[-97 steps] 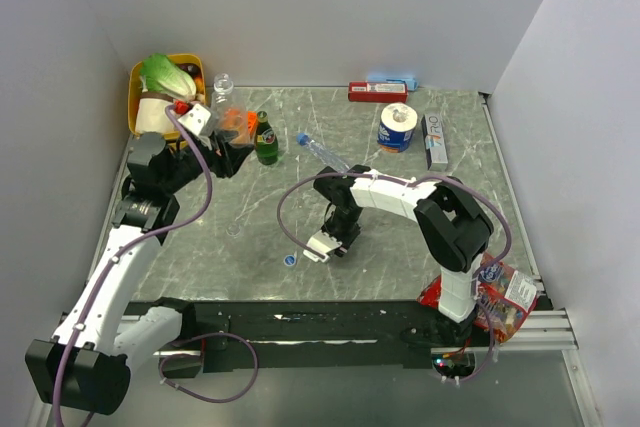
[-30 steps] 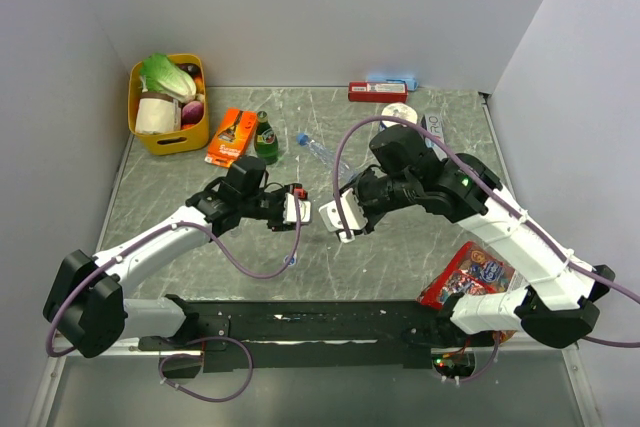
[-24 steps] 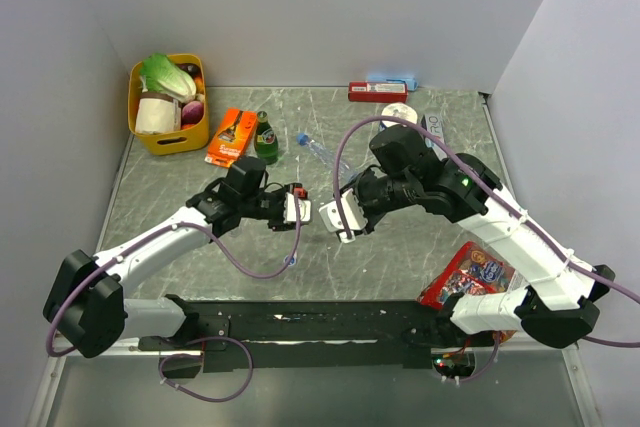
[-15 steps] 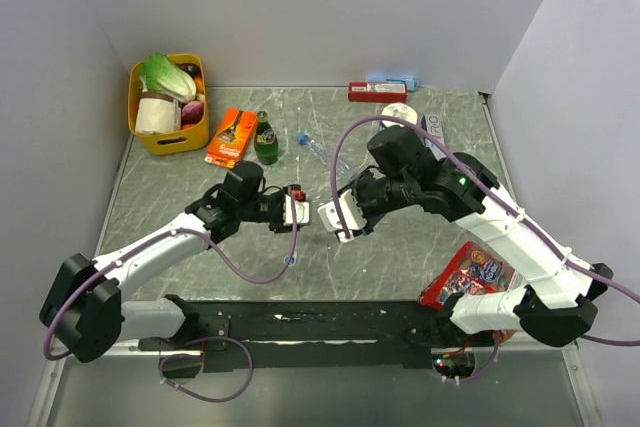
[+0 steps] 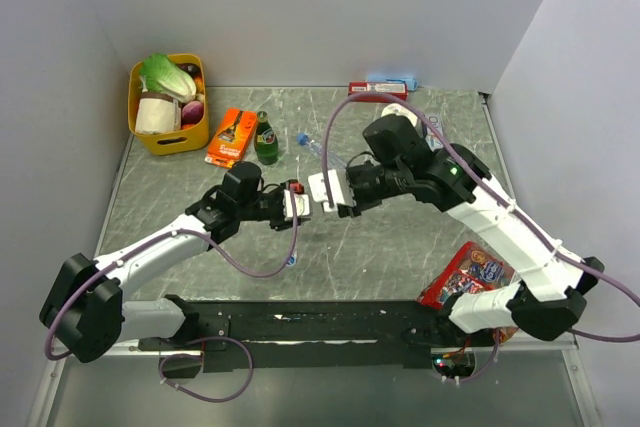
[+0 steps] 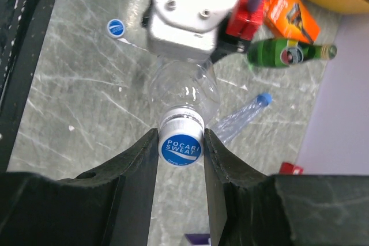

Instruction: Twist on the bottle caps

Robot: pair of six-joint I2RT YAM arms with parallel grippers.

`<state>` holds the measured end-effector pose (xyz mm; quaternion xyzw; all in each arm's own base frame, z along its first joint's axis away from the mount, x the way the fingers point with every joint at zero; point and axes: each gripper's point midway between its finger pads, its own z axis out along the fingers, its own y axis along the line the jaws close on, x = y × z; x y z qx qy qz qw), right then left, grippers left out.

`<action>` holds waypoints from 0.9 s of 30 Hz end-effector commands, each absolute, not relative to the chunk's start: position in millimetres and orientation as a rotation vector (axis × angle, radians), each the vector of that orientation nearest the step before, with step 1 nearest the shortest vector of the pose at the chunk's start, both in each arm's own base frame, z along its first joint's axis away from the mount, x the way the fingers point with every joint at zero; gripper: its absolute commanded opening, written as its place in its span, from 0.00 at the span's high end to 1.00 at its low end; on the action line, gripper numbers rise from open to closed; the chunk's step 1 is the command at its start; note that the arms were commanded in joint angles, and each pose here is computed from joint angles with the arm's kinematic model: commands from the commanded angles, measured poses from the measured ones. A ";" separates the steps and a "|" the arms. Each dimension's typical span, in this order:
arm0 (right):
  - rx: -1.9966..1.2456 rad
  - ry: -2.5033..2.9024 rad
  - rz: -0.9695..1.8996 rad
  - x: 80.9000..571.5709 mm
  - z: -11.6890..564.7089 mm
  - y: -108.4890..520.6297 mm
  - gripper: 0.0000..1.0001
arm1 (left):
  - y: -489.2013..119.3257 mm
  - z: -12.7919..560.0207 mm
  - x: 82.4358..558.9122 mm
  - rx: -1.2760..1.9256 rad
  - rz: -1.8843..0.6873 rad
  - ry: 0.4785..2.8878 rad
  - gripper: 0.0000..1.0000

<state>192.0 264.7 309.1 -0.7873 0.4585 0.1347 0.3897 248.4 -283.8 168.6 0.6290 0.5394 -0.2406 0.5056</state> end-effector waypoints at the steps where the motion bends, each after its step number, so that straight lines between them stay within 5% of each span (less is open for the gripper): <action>1: -1.852 1.467 0.424 203.7 298.9 270.7 0.75 | -303.9 237.2 264.2 1.317 -0.605 1.136 0.99; 15: -1.381 1.980 0.682 249.2 302.9 272.3 0.75 | -294.1 241.7 286.4 1.068 -0.582 1.277 0.99; 27: -1.366 1.992 0.737 250.6 307.0 277.3 0.60 | -291.6 229.5 292.6 1.061 -0.552 1.318 0.99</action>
